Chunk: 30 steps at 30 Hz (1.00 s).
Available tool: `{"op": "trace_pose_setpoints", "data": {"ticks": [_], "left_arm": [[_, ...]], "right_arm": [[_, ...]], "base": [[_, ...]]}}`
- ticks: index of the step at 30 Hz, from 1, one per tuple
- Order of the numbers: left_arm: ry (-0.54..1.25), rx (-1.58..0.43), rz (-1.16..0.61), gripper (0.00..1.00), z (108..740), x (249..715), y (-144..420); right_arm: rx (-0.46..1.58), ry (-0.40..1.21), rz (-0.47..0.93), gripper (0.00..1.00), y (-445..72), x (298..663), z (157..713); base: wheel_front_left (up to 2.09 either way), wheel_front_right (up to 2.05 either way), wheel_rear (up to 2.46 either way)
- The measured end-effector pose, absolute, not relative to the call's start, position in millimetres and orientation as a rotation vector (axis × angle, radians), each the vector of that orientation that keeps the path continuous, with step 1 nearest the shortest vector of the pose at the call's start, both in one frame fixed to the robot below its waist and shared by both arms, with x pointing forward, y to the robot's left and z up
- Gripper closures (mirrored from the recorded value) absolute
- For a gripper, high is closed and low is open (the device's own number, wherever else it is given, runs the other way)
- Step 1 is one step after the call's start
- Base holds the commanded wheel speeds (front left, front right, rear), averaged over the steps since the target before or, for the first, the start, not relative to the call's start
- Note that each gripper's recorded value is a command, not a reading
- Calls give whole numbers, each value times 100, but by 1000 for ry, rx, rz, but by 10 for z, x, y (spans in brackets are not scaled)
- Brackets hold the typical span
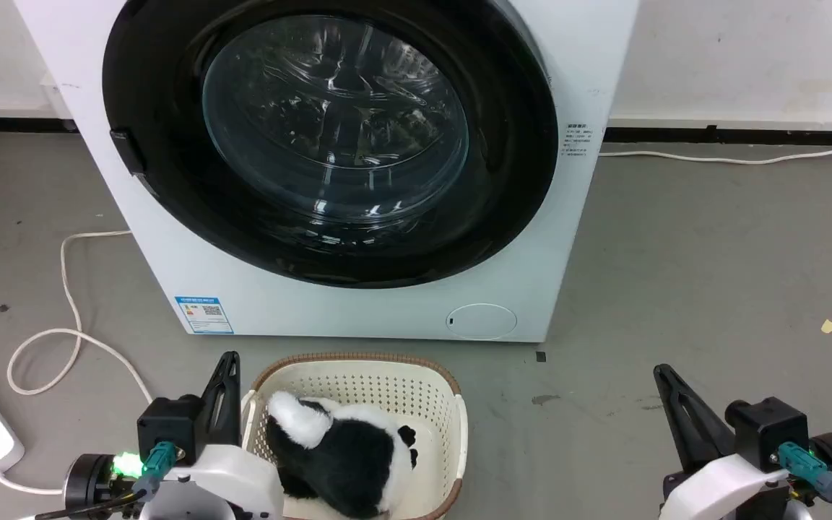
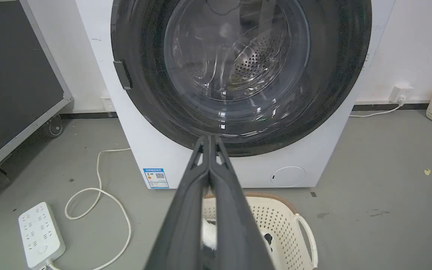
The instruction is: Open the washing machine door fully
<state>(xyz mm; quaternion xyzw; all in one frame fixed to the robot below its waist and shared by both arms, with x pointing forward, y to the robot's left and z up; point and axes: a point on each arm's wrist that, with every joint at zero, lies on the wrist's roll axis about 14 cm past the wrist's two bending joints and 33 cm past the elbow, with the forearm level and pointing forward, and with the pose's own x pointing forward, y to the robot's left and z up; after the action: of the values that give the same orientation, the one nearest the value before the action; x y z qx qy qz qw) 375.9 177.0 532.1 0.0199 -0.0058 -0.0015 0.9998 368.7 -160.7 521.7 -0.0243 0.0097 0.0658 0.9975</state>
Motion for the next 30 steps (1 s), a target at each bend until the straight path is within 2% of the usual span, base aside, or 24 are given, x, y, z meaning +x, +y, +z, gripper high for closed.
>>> {"op": "trace_pose_setpoints", "data": {"ticks": [28,29,30], "left_arm": [[-11,40,-3,100,5320,3759,1769],[-11,39,-3,0,5320,3759,1769],[-12,38,-4,0,5321,3760,1767]], "right_arm": [[-49,19,132,100,-1607,3687,5217],[-48,20,132,0,-1607,3686,5216],[-48,20,132,0,-1607,3685,5213]], "base": [[0,0,0],[0,0,0],[0,0,0]]}}
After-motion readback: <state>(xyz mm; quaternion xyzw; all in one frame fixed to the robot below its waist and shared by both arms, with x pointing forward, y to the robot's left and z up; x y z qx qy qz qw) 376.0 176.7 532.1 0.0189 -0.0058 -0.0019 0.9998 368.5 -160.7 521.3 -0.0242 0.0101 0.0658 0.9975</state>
